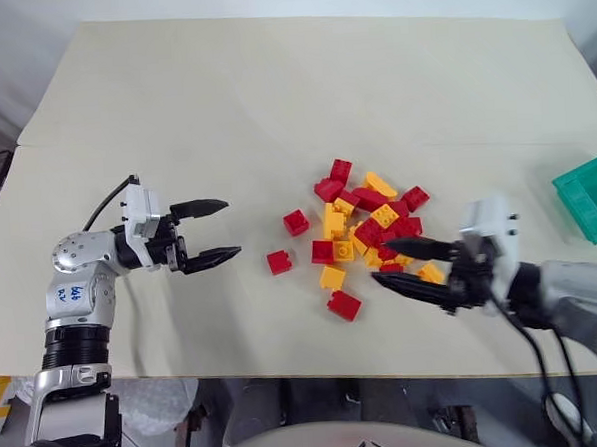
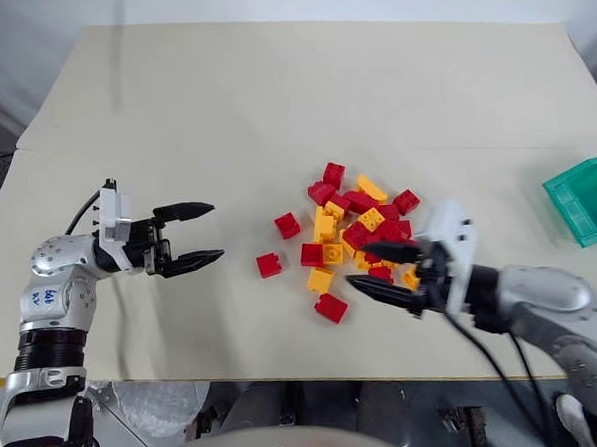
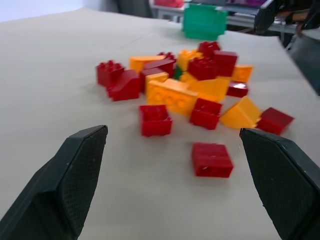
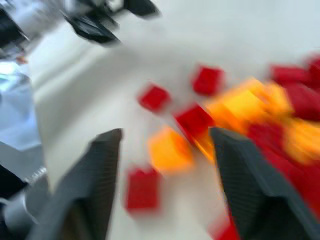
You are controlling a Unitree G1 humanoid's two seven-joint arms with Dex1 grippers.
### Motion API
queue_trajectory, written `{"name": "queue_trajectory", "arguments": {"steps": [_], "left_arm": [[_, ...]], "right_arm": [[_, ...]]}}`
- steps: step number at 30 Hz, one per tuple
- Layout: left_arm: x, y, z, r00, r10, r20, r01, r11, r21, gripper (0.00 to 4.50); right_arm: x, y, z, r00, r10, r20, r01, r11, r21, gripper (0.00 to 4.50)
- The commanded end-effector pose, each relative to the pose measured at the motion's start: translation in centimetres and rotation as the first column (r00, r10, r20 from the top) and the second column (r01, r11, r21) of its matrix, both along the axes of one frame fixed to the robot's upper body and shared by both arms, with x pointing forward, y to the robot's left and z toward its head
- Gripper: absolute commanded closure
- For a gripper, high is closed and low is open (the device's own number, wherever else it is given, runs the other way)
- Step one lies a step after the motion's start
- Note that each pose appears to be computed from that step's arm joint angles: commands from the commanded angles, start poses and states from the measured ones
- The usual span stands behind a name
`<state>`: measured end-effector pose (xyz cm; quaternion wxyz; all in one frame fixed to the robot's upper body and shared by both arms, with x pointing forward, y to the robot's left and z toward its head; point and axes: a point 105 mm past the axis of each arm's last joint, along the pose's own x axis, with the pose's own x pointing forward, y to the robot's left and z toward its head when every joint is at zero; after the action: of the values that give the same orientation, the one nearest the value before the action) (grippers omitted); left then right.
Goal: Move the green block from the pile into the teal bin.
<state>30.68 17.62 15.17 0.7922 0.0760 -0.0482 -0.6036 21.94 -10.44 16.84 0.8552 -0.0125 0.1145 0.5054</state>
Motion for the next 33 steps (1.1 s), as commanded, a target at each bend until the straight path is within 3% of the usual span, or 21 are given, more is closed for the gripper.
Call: {"name": "queue_trajectory", "arguments": {"steps": [1,3,5,8,12,20,33], "left_arm": [[-1.4,-0.9,0.6,0.994,-0.097,0.045,0.098,0.995,-0.033,0.0],[-1.9,-1.3,0.4,0.99,-0.133,0.045,0.135,0.99,-0.029,0.0],[-2.3,-1.5,0.5,0.984,-0.168,0.055,0.171,0.985,-0.039,0.0],[-3.0,-1.8,0.9,0.967,-0.244,0.07,0.249,0.966,-0.067,0.0],[-3.9,-1.8,1.0,0.935,-0.345,0.085,0.351,0.934,-0.069,0.0],[-3.2,-2.0,0.9,0.939,-0.329,0.101,0.335,0.941,-0.049,0.0],[-2.4,-2.6,0.9,0.938,-0.329,0.107,0.337,0.939,-0.069,0.0]], "right_arm": [[0.2,1.8,-1.5,1.0,-0.001,-0.028,0.001,1.0,-0.007,3.27],[0.9,2.3,-2.2,0.999,-0.016,-0.045,0.016,1.0,0.002,4.02],[2.3,2.1,-2.9,0.997,-0.064,-0.04,0.063,0.998,-0.018,4.49],[4.6,1.4,-4.2,0.992,-0.124,-0.021,0.122,0.99,-0.072,4.49],[8.1,-0.3,-3.5,0.968,-0.247,0.055,0.249,0.967,-0.048,4.49],[11.8,-5.8,-2.4,0.871,-0.472,0.138,0.479,0.877,-0.021,4.49],[9.3,-12.0,-0.4,0.819,-0.535,0.206,0.558,0.827,-0.07,4.49]]}}
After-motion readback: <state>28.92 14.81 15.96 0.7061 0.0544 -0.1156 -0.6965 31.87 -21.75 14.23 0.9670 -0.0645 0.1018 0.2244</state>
